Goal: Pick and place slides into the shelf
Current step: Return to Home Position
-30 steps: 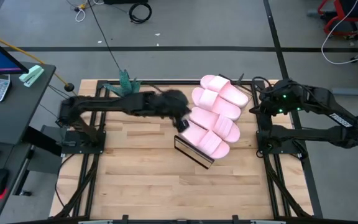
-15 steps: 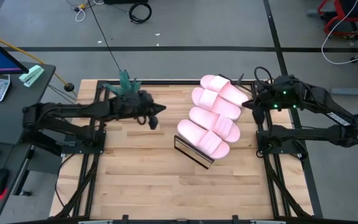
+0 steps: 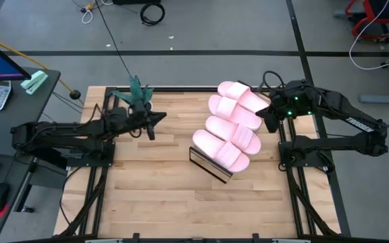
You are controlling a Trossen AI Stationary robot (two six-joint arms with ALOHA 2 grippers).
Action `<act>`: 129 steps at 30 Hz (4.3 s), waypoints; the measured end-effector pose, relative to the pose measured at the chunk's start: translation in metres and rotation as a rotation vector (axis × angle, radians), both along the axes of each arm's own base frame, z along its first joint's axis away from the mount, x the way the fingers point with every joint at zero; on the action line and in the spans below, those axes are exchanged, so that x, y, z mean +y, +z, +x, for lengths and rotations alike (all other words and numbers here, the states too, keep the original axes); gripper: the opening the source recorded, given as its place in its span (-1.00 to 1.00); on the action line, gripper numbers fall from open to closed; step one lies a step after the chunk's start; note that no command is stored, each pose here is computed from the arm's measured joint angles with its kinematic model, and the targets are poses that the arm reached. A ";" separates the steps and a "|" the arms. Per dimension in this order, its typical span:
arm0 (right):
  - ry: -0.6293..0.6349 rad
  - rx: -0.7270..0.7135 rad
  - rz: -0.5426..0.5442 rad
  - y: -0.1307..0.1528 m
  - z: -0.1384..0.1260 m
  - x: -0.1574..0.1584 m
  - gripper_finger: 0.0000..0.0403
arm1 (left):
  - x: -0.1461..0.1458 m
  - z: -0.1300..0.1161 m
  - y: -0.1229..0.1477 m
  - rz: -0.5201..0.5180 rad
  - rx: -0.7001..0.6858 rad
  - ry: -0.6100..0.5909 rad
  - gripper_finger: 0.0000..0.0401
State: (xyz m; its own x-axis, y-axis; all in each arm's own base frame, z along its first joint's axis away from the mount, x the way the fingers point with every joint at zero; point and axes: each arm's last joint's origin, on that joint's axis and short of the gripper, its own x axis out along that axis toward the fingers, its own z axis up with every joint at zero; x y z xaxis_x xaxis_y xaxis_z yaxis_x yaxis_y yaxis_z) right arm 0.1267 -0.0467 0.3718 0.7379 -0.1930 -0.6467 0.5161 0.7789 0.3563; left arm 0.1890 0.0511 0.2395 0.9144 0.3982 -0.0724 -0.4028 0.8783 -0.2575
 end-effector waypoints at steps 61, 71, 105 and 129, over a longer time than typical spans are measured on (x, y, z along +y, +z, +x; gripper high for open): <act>-0.077 -0.042 0.069 0.001 0.008 -0.003 -1.00 | -0.029 -0.093 -0.023 0.094 -0.575 0.116 -1.00; -0.077 -0.042 0.070 0.001 0.008 -0.003 -1.00 | -0.028 -0.096 -0.035 0.059 -0.459 0.090 -1.00; -0.091 -0.047 0.087 0.001 0.008 -0.003 -1.00 | -0.040 -0.090 -0.046 -0.043 -0.376 -0.170 -1.00; -0.085 -0.049 0.091 0.001 0.008 -0.003 -1.00 | -0.043 -0.086 -0.062 -0.047 -0.200 -0.272 -0.99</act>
